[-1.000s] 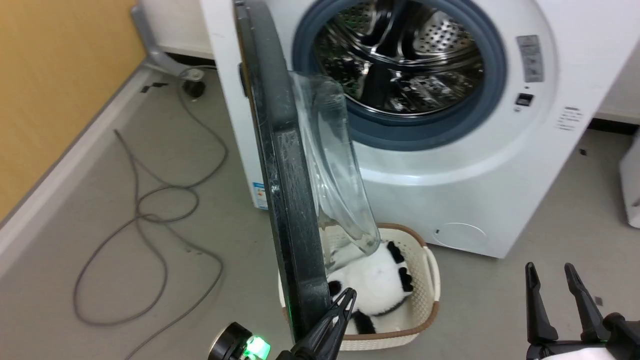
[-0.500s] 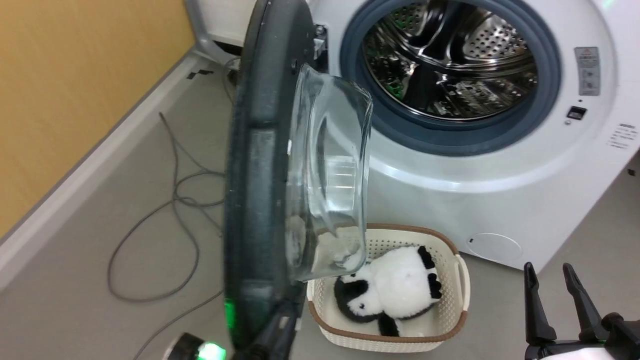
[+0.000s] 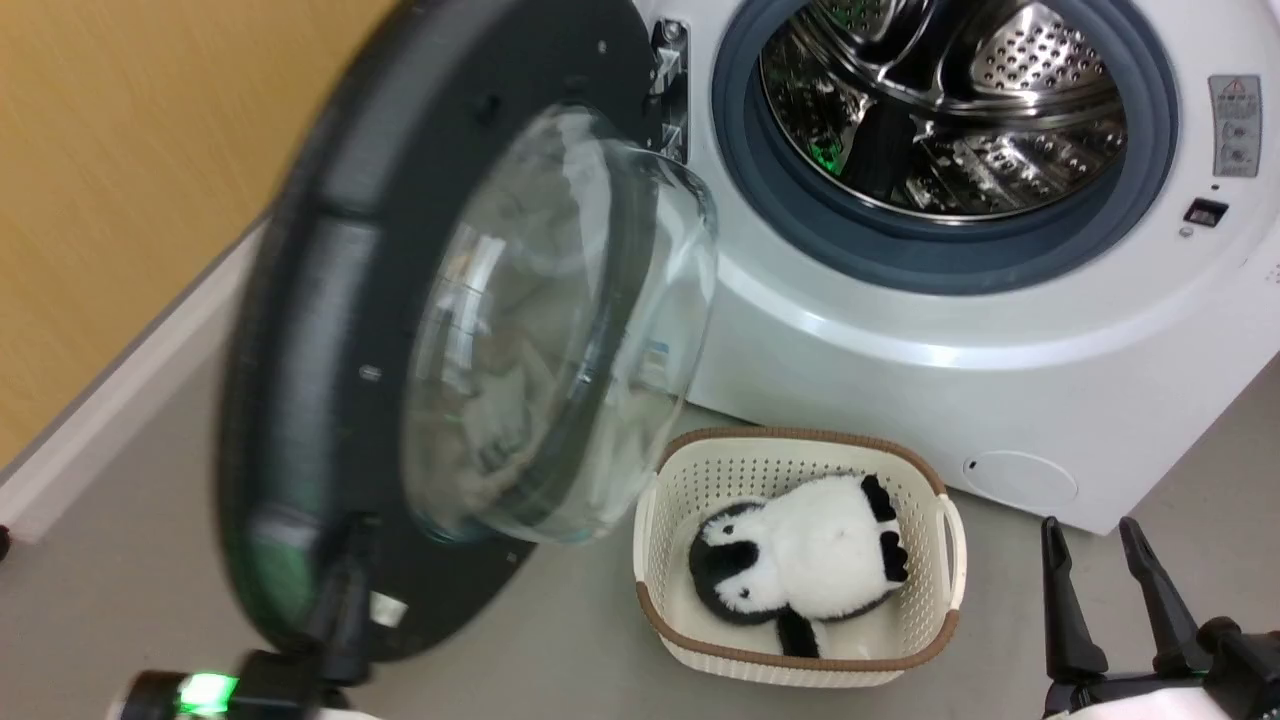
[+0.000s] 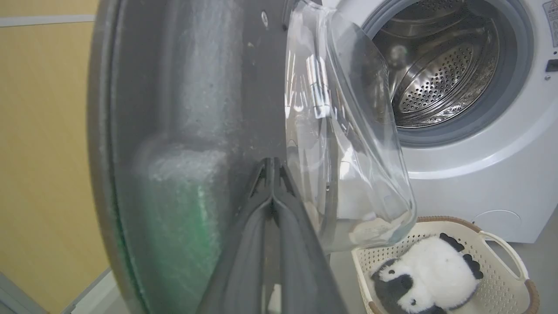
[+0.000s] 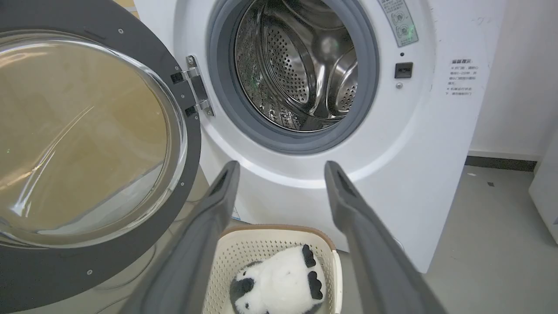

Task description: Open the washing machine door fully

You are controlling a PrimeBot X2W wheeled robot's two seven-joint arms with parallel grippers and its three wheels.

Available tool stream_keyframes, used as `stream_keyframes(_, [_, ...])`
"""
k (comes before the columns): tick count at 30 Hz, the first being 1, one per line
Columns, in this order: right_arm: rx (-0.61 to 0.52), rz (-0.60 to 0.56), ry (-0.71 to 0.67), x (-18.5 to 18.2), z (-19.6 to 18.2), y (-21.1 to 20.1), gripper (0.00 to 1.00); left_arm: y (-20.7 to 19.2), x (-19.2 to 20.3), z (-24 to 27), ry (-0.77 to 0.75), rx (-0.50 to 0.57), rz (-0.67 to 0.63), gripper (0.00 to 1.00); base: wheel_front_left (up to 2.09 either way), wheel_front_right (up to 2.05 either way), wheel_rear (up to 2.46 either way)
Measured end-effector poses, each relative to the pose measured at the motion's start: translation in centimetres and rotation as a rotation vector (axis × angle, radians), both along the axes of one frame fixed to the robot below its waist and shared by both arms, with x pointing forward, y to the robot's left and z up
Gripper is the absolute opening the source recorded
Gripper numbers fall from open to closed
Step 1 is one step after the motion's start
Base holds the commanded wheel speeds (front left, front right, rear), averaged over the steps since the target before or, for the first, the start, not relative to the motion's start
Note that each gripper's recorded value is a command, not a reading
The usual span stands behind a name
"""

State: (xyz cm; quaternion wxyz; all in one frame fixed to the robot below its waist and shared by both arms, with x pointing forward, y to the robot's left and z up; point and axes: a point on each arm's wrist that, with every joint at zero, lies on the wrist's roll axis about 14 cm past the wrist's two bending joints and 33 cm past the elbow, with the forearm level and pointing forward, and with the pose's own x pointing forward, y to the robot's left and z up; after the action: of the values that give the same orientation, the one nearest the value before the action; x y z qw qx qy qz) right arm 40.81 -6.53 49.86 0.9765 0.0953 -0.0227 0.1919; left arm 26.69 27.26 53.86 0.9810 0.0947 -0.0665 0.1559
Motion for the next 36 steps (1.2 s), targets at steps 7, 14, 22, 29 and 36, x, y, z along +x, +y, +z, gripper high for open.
stream_keyframes(7, [-0.008,-0.006,0.011,0.6,-0.7,-0.1,1.0,5.1,-0.2,-0.6,0.023,-0.028,0.148,0.0,0.0,0.0,0.0])
stream_keyframes(14, [-0.027,-0.03,0.029,1.3,-1.8,-0.9,1.0,9.7,0.3,-0.6,0.014,-0.053,0.285,0.0,0.0,0.0,0.0])
stream_keyframes(22, [-0.035,-0.049,0.03,2.4,-2.2,-1.4,1.0,13.2,1.9,-0.5,-0.009,-0.096,0.358,0.0,0.0,0.0,0.0])
stream_keyframes(29, [-0.048,-0.063,0.035,2.8,-2.7,-1.9,1.0,15.9,2.8,-0.8,-0.006,-0.114,0.419,0.0,0.0,0.0,0.0])
stream_keyframes(36, [-0.059,-0.09,0.033,3.4,-3.0,-2.8,1.0,17.5,4.1,-1.3,0.008,-0.126,0.444,0.0,0.0,0.0,0.0])
